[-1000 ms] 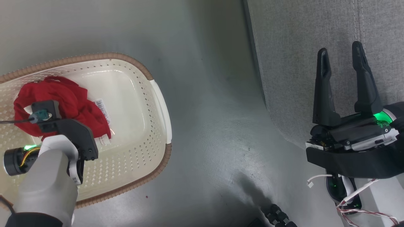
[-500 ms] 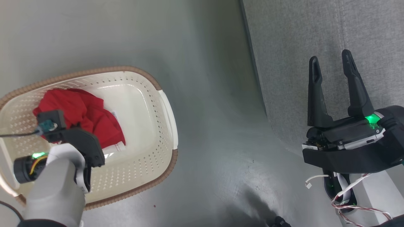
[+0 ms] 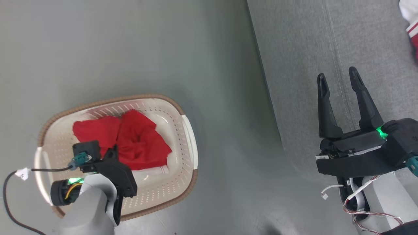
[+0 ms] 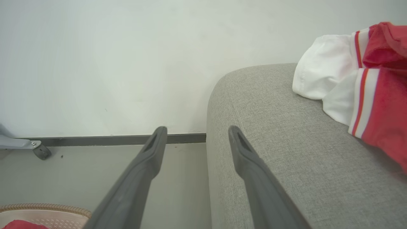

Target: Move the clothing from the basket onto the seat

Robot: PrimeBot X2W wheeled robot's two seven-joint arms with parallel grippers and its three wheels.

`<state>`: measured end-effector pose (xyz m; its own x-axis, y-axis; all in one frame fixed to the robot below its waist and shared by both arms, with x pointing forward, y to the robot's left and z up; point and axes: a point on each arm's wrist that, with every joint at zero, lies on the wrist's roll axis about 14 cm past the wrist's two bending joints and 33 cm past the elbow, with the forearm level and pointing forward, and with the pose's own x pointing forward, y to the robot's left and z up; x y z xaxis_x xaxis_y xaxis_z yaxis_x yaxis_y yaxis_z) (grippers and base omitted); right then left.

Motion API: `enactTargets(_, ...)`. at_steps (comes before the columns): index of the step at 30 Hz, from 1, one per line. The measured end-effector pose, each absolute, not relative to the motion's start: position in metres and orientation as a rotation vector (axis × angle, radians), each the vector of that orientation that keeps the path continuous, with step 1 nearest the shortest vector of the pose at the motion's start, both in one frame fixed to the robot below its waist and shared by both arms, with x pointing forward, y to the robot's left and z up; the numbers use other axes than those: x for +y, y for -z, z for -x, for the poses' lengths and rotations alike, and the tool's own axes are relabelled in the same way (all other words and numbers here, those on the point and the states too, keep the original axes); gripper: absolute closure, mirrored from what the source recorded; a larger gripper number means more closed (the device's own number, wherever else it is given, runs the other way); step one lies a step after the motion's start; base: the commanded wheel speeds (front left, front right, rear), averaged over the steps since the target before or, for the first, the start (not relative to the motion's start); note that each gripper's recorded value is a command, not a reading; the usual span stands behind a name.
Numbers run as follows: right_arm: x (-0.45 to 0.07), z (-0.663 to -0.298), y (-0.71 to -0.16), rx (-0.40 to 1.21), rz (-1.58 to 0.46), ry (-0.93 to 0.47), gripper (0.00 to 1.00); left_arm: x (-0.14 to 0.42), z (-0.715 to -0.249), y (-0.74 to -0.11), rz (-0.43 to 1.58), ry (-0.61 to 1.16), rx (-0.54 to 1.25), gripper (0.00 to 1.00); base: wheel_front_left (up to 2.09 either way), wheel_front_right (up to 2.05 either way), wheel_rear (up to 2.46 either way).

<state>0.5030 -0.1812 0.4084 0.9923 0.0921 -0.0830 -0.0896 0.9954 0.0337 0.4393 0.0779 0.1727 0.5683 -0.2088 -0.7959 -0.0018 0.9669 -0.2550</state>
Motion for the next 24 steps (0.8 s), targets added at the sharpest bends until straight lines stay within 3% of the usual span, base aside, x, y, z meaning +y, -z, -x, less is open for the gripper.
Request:
enactTargets(13,-0.167,-0.48,-0.43,0.083,-0.033,-0.145,0.0,0.091,-0.466,-0.263,0.255,0.138,0.713,1.0,0.0,0.0,0.0)
enactTargets(24,-0.137,-0.455,-0.445,0.082,-0.075,-0.208,0.0,0.109,-0.46,-0.327,0.264,0.139,0.549,1.0,0.0,0.0,0.0)
